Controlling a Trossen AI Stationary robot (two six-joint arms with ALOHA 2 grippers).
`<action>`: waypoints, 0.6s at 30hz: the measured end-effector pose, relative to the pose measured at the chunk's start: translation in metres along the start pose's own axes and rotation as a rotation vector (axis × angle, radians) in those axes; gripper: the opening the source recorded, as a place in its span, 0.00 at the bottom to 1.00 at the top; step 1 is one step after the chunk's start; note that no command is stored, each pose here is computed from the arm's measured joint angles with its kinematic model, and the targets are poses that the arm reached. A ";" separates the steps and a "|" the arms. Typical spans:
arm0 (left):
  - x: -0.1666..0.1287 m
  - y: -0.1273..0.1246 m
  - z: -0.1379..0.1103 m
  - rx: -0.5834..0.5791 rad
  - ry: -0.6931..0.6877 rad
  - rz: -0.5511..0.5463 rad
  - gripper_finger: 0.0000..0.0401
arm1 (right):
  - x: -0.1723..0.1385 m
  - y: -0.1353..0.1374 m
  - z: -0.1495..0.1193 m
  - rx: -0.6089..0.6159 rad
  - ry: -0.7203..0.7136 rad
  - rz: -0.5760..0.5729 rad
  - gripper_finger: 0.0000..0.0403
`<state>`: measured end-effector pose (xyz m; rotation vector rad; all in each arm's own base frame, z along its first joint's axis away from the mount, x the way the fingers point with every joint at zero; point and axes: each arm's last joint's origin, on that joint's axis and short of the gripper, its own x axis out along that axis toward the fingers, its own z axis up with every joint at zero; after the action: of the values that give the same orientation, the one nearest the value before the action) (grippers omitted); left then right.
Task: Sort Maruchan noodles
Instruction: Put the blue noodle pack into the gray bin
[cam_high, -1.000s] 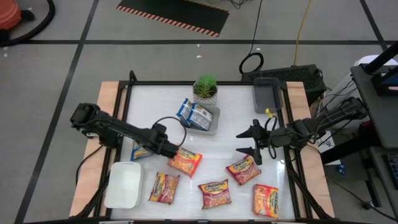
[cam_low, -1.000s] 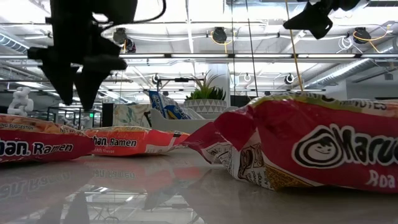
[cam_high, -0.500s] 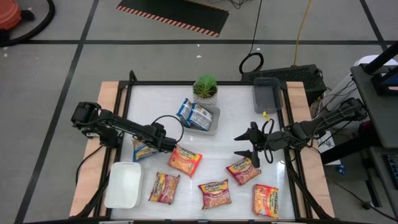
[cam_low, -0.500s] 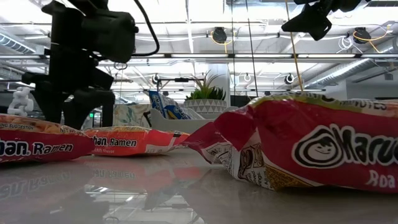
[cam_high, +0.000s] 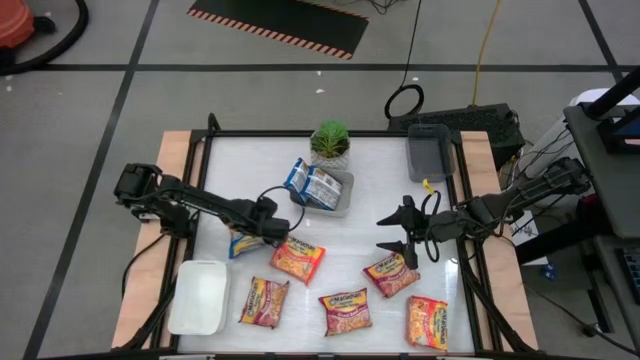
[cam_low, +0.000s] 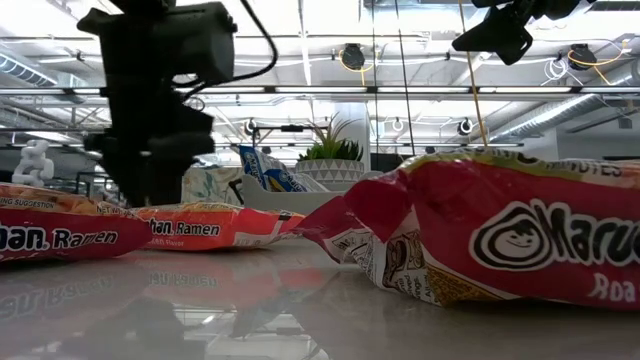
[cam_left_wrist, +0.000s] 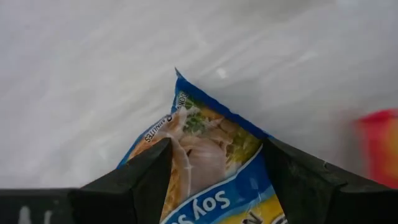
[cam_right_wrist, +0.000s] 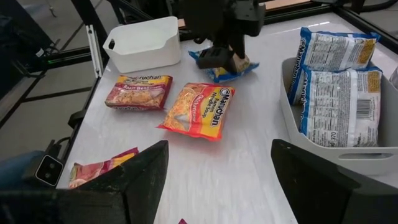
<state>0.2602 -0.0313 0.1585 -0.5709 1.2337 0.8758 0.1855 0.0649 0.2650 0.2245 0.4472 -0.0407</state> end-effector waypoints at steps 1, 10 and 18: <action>0.000 -0.003 0.000 0.019 -0.011 -0.025 0.64 | 0.000 0.000 0.000 0.000 0.000 0.000 0.68; -0.016 -0.028 -0.012 0.338 -0.002 -0.216 0.64 | 0.000 0.000 0.000 -0.003 0.002 -0.001 0.68; -0.047 -0.052 -0.029 0.524 -0.061 -0.301 0.64 | 0.000 0.000 0.000 -0.027 0.005 -0.001 0.68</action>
<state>0.2823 -0.0954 0.1919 -0.2902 1.2206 0.2935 0.1853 0.0648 0.2645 0.1980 0.4522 -0.0353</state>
